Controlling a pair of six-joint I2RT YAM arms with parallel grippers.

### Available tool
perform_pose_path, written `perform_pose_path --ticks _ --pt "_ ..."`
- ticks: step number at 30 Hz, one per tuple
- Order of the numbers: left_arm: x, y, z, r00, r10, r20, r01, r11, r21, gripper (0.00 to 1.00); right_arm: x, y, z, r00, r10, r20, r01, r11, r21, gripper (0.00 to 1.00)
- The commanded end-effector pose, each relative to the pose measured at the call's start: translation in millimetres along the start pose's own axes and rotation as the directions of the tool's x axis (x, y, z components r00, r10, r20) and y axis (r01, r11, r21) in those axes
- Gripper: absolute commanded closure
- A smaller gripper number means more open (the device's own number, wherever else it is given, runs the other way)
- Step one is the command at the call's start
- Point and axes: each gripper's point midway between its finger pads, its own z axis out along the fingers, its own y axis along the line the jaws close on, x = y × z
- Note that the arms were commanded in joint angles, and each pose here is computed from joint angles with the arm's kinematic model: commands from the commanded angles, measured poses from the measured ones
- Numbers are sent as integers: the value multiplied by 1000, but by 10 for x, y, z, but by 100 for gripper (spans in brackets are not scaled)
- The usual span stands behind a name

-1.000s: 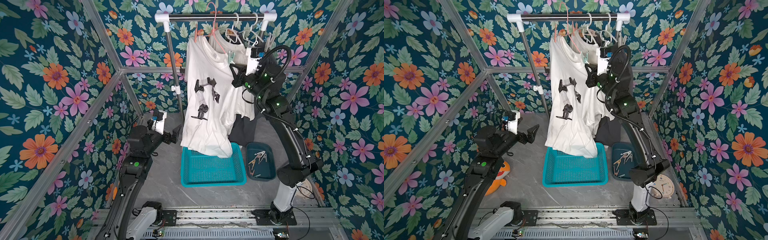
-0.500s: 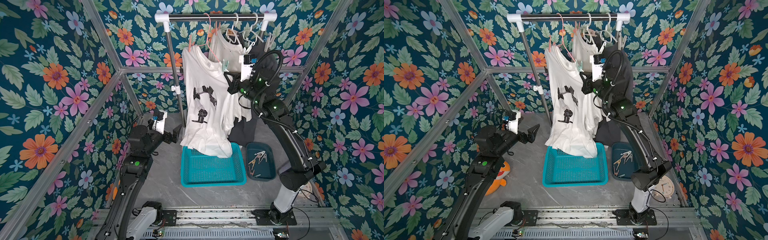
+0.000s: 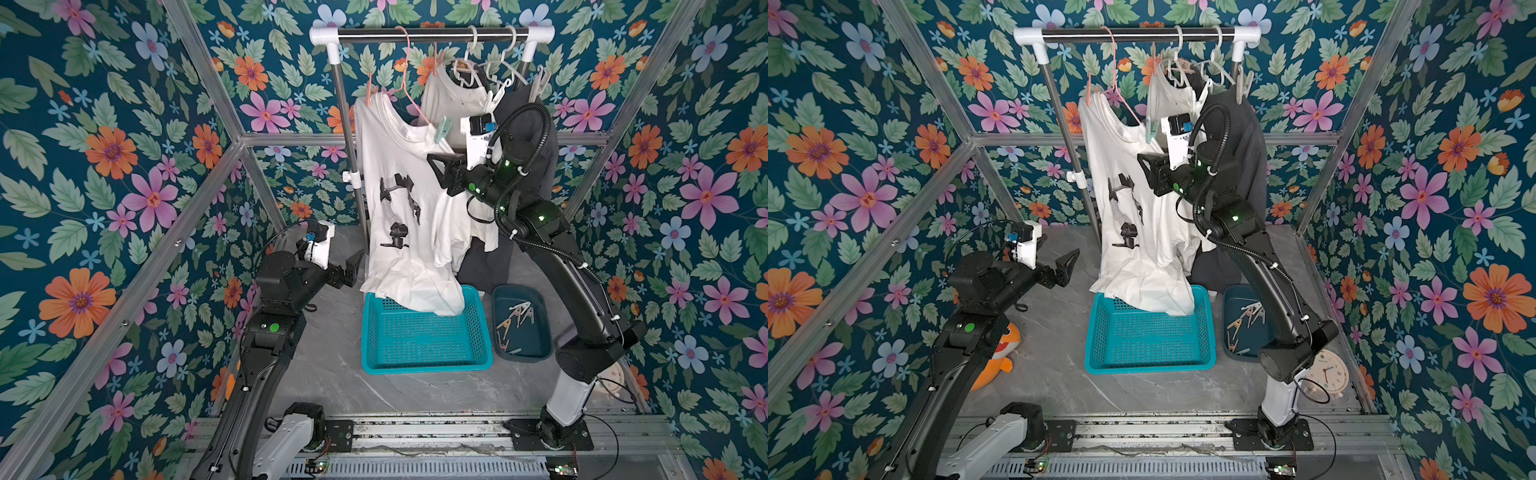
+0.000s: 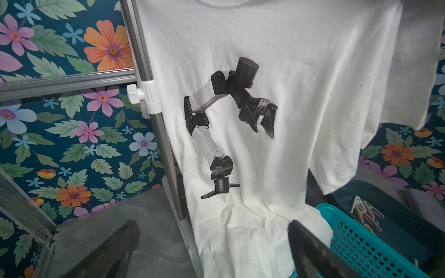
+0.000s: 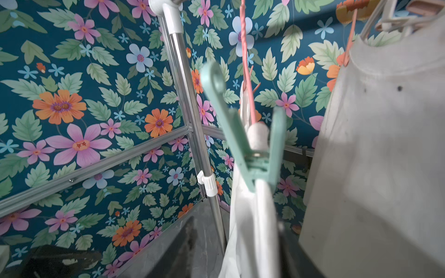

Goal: Use clothespins to secure the t-shirt on both sides of the hanger
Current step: Hang the hanger on the clothesline.

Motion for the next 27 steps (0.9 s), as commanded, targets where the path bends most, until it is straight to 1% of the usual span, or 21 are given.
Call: perform_pose_path --ticks 1,6,8,10,15,18,21,23,25,27 --pt "-41 -10 14 1000 10 19 -10 1000 10 2 64 96 -148 999 -25 -29 24 999 -40 1" --pt "-16 -7 53 1000 1 14 -1 1000 16 1 226 180 -556 999 13 -41 -15 999 -52 0" --pt "-12 -5 72 1000 -6 15 6 1000 19 2 404 250 -692 998 25 -54 -29 997 -75 0" --pt "-10 -12 98 1000 -13 15 13 1000 28 2 614 262 -807 997 38 -66 -43 997 -67 0" --pt "-18 -13 122 1000 -17 15 17 999 33 2 1237 193 -986 983 93 -158 -99 995 -28 0" --pt "-6 -8 123 1000 -17 16 16 999 30 2 1656 101 -994 973 112 -203 -111 994 12 0" --pt "15 -12 133 1000 -23 10 22 999 34 2 2050 62 -949 960 120 -253 -120 993 17 1" --pt "20 -18 129 1000 -24 9 24 999 36 2 2288 -35 -891 958 129 -258 -118 991 57 1" --pt "34 -21 128 1000 -27 8 27 999 38 2 2488 -62 -810 959 115 -260 -105 993 52 3" --pt "46 -24 128 1000 -31 4 31 999 39 2 2692 -124 -684 948 119 -294 -102 992 72 6"
